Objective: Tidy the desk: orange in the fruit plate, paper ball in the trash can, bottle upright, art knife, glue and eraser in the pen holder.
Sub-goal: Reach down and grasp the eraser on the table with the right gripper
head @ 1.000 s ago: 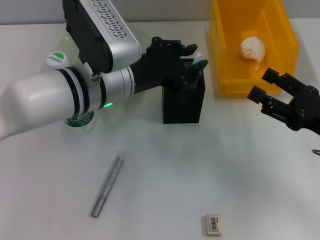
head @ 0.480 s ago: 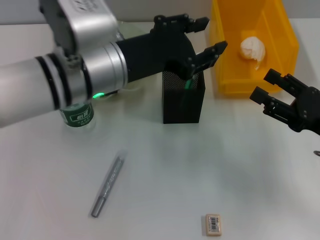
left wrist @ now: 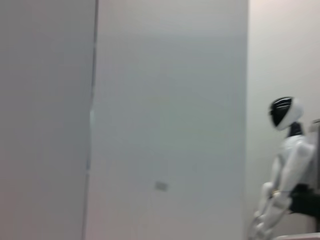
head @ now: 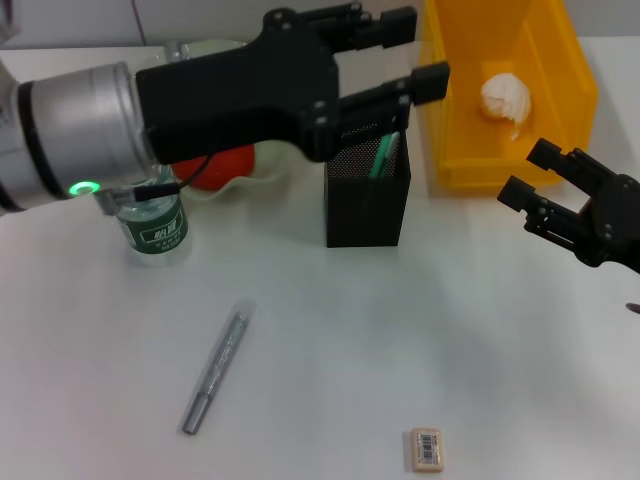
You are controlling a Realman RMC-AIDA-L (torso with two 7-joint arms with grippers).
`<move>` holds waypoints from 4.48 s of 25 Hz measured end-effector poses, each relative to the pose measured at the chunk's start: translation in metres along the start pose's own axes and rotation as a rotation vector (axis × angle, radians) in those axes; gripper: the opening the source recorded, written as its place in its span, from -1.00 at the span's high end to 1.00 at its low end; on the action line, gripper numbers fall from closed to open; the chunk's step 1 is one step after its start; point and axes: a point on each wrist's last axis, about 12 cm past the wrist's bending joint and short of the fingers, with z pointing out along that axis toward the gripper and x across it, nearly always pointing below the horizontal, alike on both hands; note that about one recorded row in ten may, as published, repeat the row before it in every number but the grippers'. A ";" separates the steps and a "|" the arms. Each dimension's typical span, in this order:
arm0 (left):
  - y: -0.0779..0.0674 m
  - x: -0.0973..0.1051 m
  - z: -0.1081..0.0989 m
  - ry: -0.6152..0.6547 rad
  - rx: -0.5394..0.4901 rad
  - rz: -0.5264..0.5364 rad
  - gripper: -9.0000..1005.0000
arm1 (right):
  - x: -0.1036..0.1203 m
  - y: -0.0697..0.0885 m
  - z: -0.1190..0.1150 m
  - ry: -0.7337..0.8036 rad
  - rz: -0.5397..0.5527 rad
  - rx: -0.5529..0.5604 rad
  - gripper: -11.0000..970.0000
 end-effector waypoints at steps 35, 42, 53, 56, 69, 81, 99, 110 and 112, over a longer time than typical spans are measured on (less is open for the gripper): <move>-0.006 0.065 -0.099 -0.018 0.035 -0.149 -0.62 | -0.127 -0.005 -0.011 0.525 0.046 -0.241 -0.72; -0.014 0.089 -0.100 0.210 0.105 -0.187 -0.62 | -0.143 -0.008 0.012 0.605 0.152 -0.283 -0.72; -0.018 0.102 -0.107 0.348 0.128 -0.199 -0.62 | -0.126 -0.002 0.061 0.842 0.206 -0.297 -0.72; -0.019 0.104 -0.107 0.364 0.134 -0.201 -0.62 | -0.120 0.003 0.081 0.971 0.190 -0.305 -0.72; -0.024 0.108 -0.095 0.333 0.170 -0.109 -0.62 | -0.097 0.033 0.175 1.444 0.162 -0.185 -0.72; -0.019 0.106 -0.090 0.325 0.163 -0.063 -0.62 | -0.068 0.050 0.198 1.611 -0.064 -0.224 -0.72; -0.018 0.107 -0.090 0.311 0.126 -0.063 -0.62 | -0.046 0.097 0.199 1.654 -0.476 -0.422 -0.72; -0.015 0.107 -0.090 0.309 0.108 -0.058 -0.62 | -0.040 0.105 0.199 1.660 -0.494 -0.462 -0.72; -0.015 0.107 -0.090 0.309 0.109 -0.056 -0.62 | -0.038 0.108 0.200 1.662 -0.515 -0.469 -0.72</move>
